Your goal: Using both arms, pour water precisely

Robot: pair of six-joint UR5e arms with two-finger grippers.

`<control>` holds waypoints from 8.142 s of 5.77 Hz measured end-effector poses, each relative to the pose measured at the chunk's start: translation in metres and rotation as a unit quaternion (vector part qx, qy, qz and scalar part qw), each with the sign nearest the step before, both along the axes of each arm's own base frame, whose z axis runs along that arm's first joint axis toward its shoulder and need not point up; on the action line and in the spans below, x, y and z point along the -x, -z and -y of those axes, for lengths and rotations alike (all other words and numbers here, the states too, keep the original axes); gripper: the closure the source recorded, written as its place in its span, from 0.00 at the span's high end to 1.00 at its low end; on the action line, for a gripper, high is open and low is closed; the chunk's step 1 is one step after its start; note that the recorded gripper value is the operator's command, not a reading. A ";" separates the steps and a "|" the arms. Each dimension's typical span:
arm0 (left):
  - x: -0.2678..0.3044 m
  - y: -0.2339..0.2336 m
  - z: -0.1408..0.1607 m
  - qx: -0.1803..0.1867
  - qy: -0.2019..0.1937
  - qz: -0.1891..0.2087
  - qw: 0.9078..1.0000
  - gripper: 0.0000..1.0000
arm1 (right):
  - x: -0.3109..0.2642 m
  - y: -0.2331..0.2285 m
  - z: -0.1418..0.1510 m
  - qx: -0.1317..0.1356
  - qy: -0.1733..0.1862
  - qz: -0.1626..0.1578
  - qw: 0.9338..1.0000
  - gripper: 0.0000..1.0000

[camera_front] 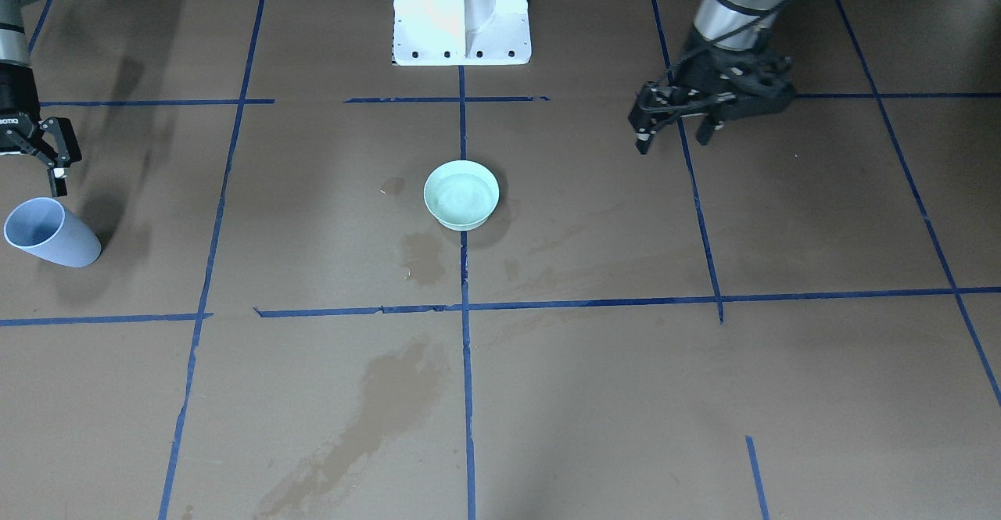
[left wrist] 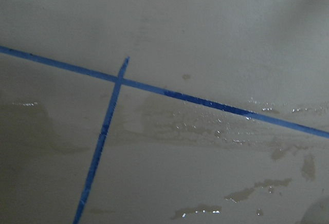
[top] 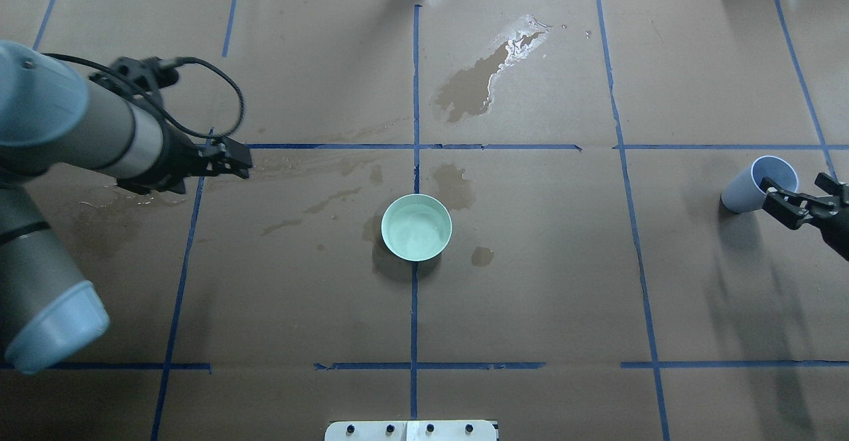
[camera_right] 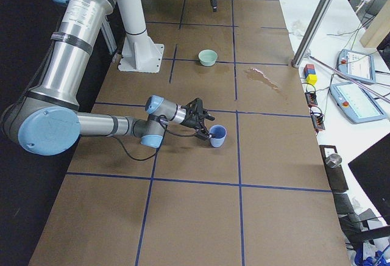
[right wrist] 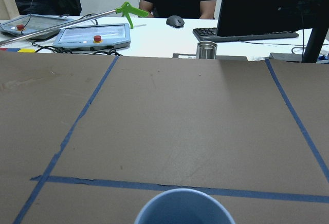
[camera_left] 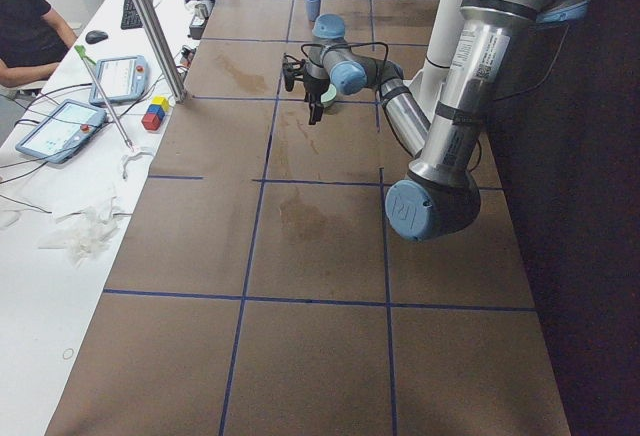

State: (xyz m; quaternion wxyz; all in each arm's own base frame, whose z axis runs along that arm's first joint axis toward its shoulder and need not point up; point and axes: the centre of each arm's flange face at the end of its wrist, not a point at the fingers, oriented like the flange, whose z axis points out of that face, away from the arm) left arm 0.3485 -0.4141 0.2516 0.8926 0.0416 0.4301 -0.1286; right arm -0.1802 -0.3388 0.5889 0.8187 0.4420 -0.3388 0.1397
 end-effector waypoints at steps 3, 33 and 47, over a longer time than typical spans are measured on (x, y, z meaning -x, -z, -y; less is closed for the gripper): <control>-0.099 0.034 -0.009 0.021 -0.040 -0.009 0.999 1.00 | -0.052 0.001 0.037 0.026 0.073 -0.030 0.997 1.00; 0.166 -0.374 0.053 -0.084 -0.215 -0.034 0.972 0.00 | -0.208 -0.024 0.083 0.199 0.383 -0.081 0.899 1.00; 0.422 -0.412 0.065 -0.133 -0.162 0.041 0.977 1.00 | -0.210 -0.034 0.068 0.264 0.340 -0.038 0.902 1.00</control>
